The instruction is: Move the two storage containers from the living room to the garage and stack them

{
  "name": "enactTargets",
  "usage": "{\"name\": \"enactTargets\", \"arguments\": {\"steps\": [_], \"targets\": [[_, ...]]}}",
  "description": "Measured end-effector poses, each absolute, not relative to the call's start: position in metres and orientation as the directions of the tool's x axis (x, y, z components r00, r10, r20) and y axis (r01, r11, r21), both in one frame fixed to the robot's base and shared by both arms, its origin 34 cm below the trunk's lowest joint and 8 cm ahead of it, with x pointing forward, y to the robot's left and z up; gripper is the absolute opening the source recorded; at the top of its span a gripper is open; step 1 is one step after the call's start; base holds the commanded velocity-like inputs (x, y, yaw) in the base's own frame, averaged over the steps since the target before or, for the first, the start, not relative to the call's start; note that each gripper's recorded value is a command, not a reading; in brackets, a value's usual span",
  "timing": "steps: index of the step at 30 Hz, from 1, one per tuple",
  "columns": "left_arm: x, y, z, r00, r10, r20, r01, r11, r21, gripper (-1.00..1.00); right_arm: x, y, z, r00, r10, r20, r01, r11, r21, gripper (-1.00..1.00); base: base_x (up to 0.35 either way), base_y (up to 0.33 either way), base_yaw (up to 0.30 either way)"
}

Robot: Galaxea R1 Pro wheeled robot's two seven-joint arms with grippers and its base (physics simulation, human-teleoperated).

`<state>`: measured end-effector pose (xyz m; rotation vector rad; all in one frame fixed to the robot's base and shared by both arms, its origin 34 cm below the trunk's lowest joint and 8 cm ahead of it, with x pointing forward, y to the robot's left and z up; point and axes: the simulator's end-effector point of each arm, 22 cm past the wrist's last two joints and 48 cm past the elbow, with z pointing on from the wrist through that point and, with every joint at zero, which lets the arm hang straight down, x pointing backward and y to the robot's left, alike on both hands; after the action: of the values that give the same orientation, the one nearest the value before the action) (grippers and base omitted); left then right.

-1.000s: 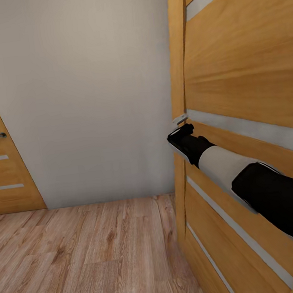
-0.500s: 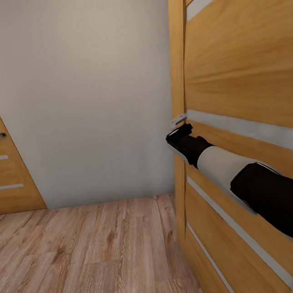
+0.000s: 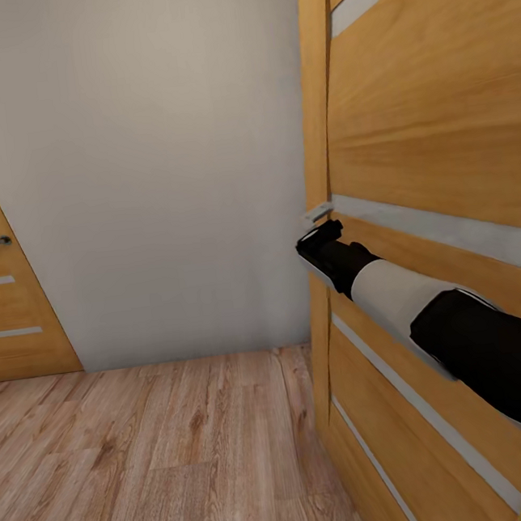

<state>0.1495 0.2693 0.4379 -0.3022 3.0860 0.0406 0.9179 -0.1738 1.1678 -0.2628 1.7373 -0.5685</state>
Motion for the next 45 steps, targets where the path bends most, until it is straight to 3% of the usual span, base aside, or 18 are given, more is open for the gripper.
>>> {"name": "enactTargets", "arguments": {"steps": [17, 45], "targets": [[0.150, 0.269, 0.438, -0.980, -0.193, -0.043, -0.194, 0.981, 0.022, 1.00, 0.922, -0.246, 1.155, -0.301, -0.444, -0.844, 0.201, 0.835, -0.512, 1.00, 0.000, 0.000, 0.000], [0.150, 0.269, 0.438, -0.980, -0.193, -0.043, -0.194, 0.981, 0.022, 1.00, 0.920, -0.310, 1.155, -0.335, -0.428, -0.839, 0.269, 0.810, -0.521, 1.00, 0.000, 0.000, 0.000]]}}
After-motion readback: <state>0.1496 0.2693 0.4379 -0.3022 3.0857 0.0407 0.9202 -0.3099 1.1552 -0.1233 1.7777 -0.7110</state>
